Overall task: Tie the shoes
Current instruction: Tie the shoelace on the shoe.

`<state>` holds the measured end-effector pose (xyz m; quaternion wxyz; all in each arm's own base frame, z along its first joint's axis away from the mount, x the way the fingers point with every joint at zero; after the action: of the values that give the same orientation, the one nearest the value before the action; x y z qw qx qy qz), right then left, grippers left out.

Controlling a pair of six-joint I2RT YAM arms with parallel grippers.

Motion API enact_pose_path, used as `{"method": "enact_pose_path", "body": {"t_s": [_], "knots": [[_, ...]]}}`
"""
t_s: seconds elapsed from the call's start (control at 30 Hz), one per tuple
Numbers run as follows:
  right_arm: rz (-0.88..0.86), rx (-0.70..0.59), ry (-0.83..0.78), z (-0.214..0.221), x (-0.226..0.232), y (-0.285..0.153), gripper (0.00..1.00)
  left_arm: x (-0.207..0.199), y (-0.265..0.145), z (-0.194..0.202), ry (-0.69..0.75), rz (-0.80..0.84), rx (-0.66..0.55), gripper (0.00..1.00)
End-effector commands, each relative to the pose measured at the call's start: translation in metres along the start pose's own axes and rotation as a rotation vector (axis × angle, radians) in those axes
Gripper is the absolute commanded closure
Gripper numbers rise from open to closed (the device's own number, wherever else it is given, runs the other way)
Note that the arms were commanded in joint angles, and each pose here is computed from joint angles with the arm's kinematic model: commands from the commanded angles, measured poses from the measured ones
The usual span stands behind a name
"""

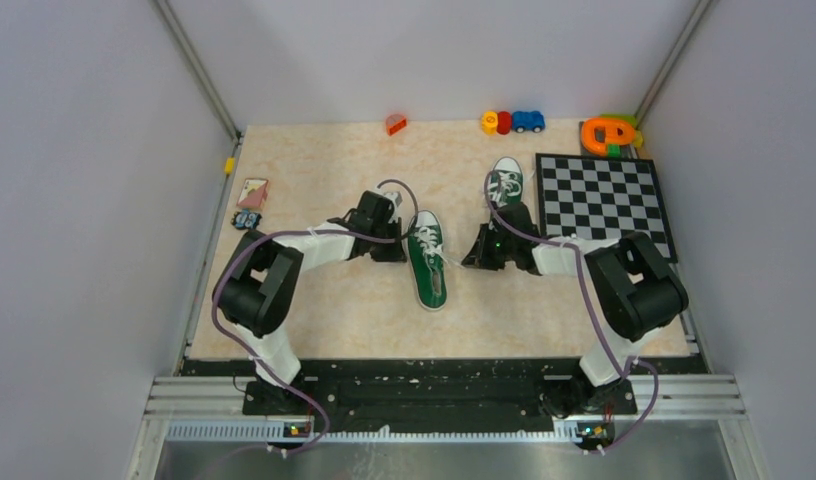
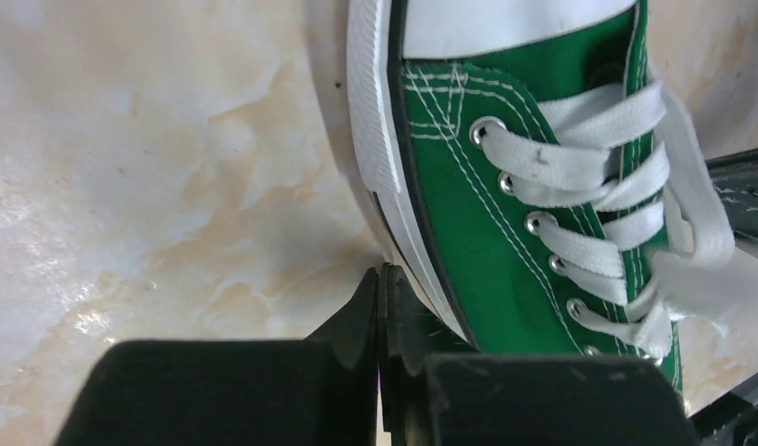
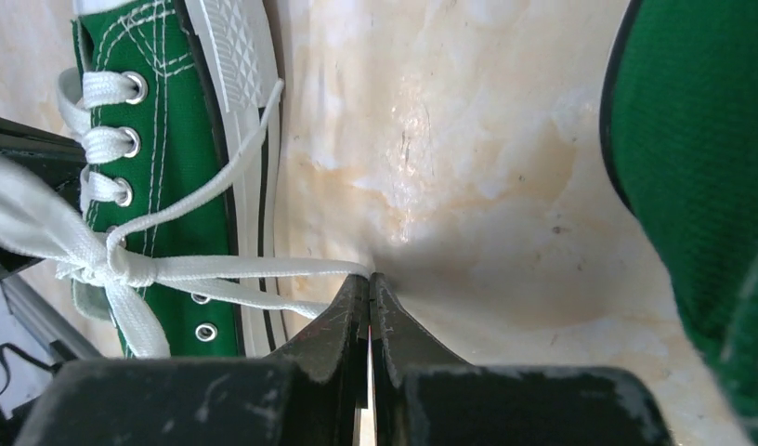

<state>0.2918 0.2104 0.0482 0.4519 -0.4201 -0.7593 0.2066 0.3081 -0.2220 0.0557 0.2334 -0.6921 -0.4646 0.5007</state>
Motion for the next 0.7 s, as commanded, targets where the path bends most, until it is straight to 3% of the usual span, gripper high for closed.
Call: {"method": "enact_pose_path", "body": {"t_s": [0.0,0.23,0.47,0.53,0.6,0.67], "knots": [[0.113,-0.033,-0.083,-0.010,-0.009,-0.002,1.00,0.028,0.009,0.010,-0.084,-0.124,0.033,1.00],[0.140,-0.043,-0.122,-0.009,-0.011,-0.004,1.00,0.030,0.015,0.015,-0.106,-0.108,0.044,1.00],[0.058,-0.086,-0.139,-0.022,0.009,-0.011,1.00,0.004,-0.030,-0.007,-0.092,0.043,-0.165,0.99],[0.051,-0.094,-0.146,-0.025,0.012,-0.013,1.00,-0.007,-0.044,-0.015,-0.093,0.108,-0.232,0.85],[0.048,-0.101,-0.151,-0.028,0.015,-0.015,1.00,-0.016,-0.055,-0.018,-0.127,0.162,-0.269,0.64],[0.047,-0.105,-0.155,-0.029,0.017,-0.016,1.00,-0.026,-0.065,-0.020,-0.187,0.226,-0.305,0.37]]}}
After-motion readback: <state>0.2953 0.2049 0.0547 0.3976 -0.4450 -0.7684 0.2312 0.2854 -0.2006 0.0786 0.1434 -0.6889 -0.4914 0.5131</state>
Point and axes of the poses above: each gripper's point midway between its finger pads, its own y axis out along the fingers, its own x axis along the line the jaws close on, z = x × y, the point moved 4 cm from there along -y, back along the fingers, and after that the axes turned 10 degrees about -y, right-handed, at the moved point
